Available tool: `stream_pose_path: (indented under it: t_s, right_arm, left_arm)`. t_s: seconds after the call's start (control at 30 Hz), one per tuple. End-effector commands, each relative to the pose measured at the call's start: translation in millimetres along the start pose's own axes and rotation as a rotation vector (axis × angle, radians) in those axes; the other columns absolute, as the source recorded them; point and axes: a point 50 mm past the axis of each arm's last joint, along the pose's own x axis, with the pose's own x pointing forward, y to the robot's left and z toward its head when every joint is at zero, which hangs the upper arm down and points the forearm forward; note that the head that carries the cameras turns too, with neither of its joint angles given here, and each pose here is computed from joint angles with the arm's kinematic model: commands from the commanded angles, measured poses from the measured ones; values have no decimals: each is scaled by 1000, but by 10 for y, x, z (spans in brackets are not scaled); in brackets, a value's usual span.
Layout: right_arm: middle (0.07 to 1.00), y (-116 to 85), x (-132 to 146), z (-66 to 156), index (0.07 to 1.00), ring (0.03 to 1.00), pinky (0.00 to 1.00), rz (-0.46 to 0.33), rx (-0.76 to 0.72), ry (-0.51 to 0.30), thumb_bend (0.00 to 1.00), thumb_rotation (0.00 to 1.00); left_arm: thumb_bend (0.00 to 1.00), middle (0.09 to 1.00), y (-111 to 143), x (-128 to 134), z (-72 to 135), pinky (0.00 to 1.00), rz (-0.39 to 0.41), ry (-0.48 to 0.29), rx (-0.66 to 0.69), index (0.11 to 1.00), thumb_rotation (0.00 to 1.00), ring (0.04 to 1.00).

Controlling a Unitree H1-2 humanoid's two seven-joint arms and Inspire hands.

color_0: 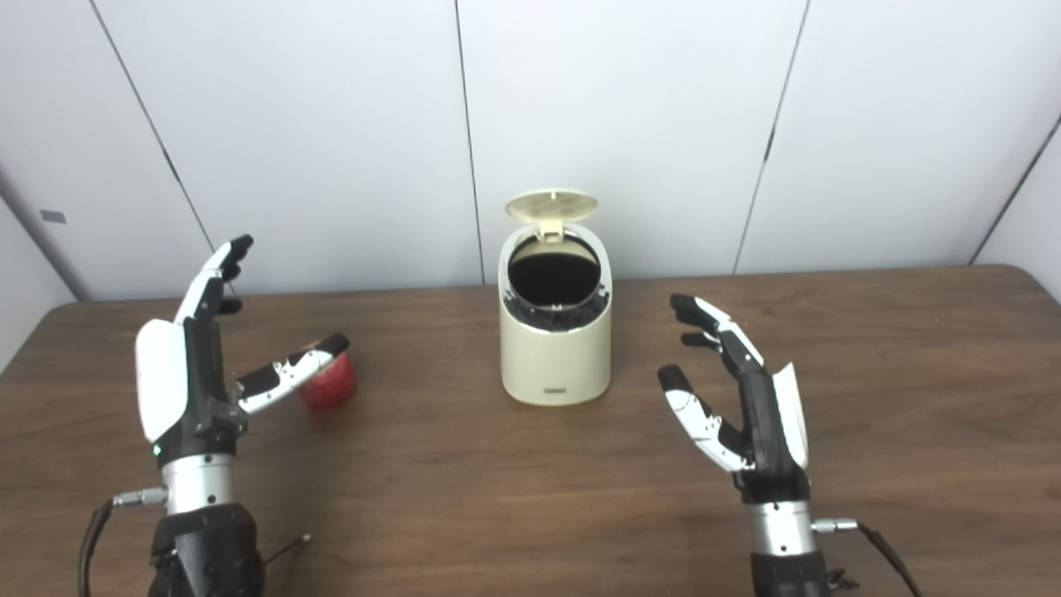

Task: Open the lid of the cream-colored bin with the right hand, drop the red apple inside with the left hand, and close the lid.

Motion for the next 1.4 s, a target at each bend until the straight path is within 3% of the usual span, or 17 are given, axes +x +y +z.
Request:
stream_pose_path:
  t_s: [0.0,0.1,0.27,0.73,0.97,1.2,1.37]
  right_arm:
    - [791,-42,114,58,770,782,680,-34,32,-77,228,628]
    - [795,-72,104,18,779,790,698,-28,29,-70,225,636]
    - [802,-123,87,-20,784,794,709,-25,19,-61,233,633]
    - [801,-186,64,-89,778,782,687,-16,4,-47,229,657]
    - [797,-214,64,-124,775,778,692,-14,3,-43,226,590]
    - [801,-234,56,-140,777,780,694,-9,23,-32,219,536]
    - [803,-237,45,-142,777,780,693,-1,21,-31,227,596]
  left_arm:
    - [1000,891,65,214,120,701,33,-60,24,901,333,893]
    - [1000,859,46,261,47,790,17,-43,60,890,327,899]
    - [1000,823,-1,304,-35,678,-20,-11,124,867,354,810]
    - [1000,898,-89,316,-48,797,-120,68,296,825,364,877]
    - [1000,916,-110,333,-131,871,-179,105,342,836,372,914]
    - [1000,895,-163,351,-237,865,-185,122,390,833,342,914]
    - [1000,872,-238,342,-325,836,-211,140,415,817,308,906]
